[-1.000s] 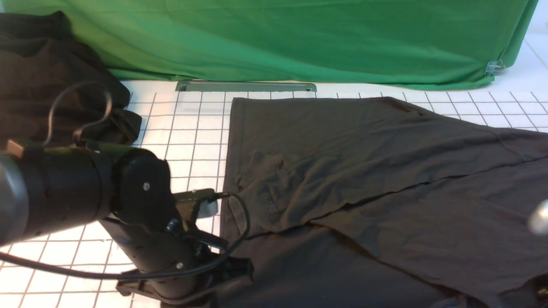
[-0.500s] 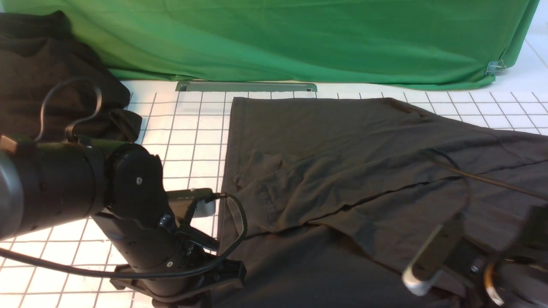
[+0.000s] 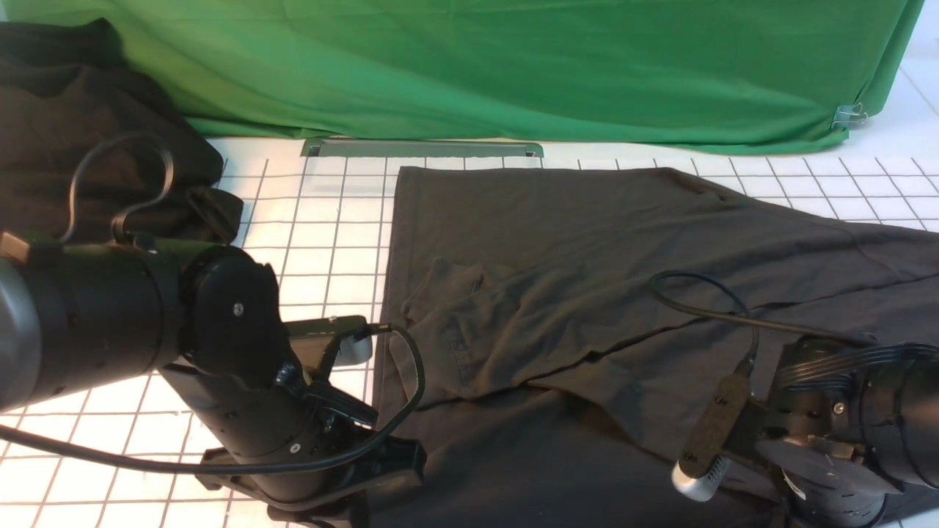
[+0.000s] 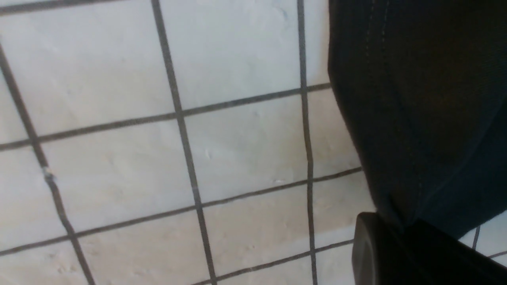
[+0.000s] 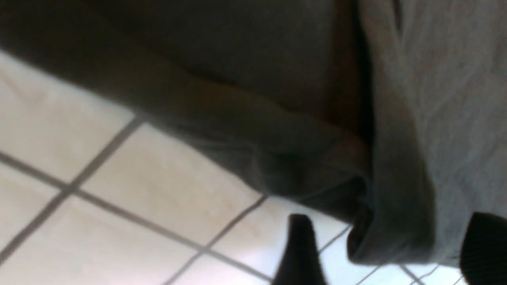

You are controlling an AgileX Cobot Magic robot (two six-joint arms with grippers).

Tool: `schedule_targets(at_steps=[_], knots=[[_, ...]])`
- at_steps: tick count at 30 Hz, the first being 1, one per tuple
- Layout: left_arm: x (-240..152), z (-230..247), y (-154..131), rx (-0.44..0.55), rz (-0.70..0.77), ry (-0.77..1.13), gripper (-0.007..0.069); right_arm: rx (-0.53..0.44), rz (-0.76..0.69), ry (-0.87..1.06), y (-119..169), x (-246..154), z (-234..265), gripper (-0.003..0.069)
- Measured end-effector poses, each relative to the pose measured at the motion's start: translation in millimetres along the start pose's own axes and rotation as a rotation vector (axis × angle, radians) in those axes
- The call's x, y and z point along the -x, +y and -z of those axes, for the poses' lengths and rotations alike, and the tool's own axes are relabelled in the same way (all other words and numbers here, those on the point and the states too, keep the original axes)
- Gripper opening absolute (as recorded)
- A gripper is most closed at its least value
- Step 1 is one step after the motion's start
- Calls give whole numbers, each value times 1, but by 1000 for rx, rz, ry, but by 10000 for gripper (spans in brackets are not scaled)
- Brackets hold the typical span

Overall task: Fold a long-sleeved shirt over a white checkered tablecloth.
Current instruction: 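Grasp the near edge of the shirt at its hem and shoulder corners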

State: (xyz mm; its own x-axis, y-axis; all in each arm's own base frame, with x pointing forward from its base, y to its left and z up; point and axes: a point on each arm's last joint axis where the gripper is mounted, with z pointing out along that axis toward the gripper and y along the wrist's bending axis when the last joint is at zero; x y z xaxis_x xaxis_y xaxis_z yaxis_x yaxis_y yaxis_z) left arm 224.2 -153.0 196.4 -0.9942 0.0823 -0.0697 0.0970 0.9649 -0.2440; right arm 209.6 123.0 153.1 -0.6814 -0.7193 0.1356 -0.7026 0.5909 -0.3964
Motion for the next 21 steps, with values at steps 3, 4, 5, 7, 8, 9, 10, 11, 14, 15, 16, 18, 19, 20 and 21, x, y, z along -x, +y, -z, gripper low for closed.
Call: schedule_targets(at_steps=[3, 4, 5, 7, 8, 9, 10, 11, 14, 15, 16, 18, 19, 20, 21], knots=[[0, 0, 0, -3, 0, 0, 17, 0, 6, -19, 0, 2, -1, 387], [0, 0, 0, -3, 0, 0, 17, 0, 8, -15, 1, 3, -2, 370], [0, 0, 0, -5, 1, 0, 17, 0, 12, -8, 1, 3, -3, 352], [0, 0, -1, -7, 2, 0, 17, 1, 22, 7, 2, 4, -7, 338], [0, 0, -1, -8, 3, 0, 17, 0, 25, 11, 3, 4, -7, 336], [0, 0, -1, -9, 4, 0, 17, -4, 35, 30, 3, 5, -10, 330], [0, 0, -1, -9, 4, 0, 17, -6, 37, 32, 3, 5, -10, 330], [0, 0, -1, -10, 2, 1, 17, -9, 36, 52, 3, 5, -11, 309], [-1, 0, -2, -12, 6, 11, 17, -11, 39, 72, 4, 5, -13, 219], [-2, 0, -2, -13, 10, 25, 17, -13, 39, 82, 4, 4, -13, 111], [-3, 0, -2, -14, 11, 31, 17, -15, 39, 88, 4, 3, -13, 68], [-4, 0, -2, -13, 11, 47, 17, -21, 26, 95, 2, 1, -10, 41], [-5, 0, -2, -13, 11, 54, 17, -26, 7, 95, 0, -1, -7, 38], [-6, 1, -2, -15, 12, 64, 17, -33, -25, 97, -2, -5, -2, 36], [-7, 1, -2, -14, 11, 68, 17, -34, -28, 97, -2, -5, -1, 35]])
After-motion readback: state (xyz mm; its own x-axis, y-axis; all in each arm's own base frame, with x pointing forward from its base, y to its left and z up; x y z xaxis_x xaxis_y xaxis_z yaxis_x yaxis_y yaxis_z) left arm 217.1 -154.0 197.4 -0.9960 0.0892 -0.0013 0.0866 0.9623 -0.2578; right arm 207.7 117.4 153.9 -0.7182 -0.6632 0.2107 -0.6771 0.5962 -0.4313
